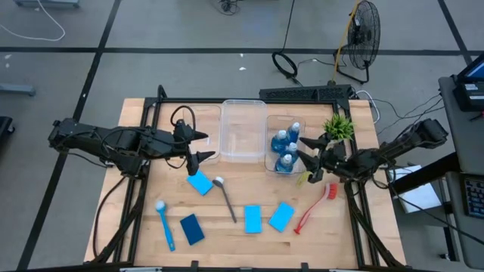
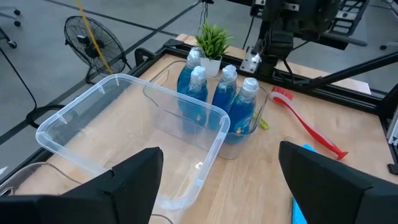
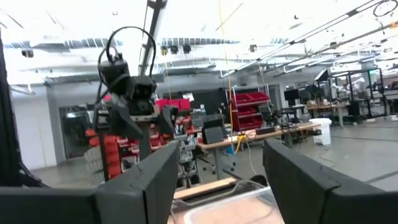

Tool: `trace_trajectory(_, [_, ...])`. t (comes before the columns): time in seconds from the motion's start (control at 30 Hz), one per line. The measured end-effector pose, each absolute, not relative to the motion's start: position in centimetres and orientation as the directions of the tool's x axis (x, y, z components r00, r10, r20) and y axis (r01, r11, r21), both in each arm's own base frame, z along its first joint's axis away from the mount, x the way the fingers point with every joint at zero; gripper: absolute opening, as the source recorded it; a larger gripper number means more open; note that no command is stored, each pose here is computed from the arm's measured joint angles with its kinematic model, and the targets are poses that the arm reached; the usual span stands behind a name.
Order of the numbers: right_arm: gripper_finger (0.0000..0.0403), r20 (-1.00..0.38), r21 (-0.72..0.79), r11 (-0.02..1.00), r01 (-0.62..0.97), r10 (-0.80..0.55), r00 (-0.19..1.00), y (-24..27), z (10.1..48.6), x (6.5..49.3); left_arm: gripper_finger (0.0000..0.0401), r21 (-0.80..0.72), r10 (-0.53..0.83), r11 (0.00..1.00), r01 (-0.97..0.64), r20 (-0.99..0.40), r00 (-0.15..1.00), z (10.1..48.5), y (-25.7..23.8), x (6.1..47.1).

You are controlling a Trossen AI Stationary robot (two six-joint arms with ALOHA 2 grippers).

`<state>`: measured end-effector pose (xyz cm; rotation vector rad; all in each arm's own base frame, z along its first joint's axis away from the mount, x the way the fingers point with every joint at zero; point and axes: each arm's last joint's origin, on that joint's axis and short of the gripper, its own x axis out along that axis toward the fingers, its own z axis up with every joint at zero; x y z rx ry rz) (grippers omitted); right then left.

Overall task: Pick & Place Kitchen Sink Supplies
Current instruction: Put the blue dish brush into the white transparent bin

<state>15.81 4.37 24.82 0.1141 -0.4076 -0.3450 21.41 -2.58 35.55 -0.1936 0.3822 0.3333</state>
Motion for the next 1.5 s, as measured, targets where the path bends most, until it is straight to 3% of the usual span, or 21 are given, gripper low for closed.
trace_trajectory(0.4, [0.0218,0.386,0.338,0.916,0.218,-0.346,0.855,4.36,25.23,15.34,0.0311,-0.133,0.28,0.926,-0.353,-0.385,0.879,35.65,-2.59,21.46])
trace_trajectory(0.8, [0.022,0.374,0.332,0.917,0.222,-0.343,0.862,4.39,25.08,15.41,0.033,-0.131,0.281,0.926,-0.353,-0.386,0.879,35.65,-2.59,21.46])
trace_trajectory(1.27, [0.0219,0.374,0.332,0.917,0.221,-0.343,0.861,4.39,25.09,15.41,0.0306,-0.135,0.281,0.925,-0.355,-0.386,0.879,35.64,-2.59,21.46])
trace_trajectory(1.5, [0.022,0.374,0.331,0.917,0.222,-0.343,0.862,4.39,25.08,15.41,0.0313,-0.289,0.236,0.884,-0.367,-0.402,0.885,35.53,-2.74,21.45])
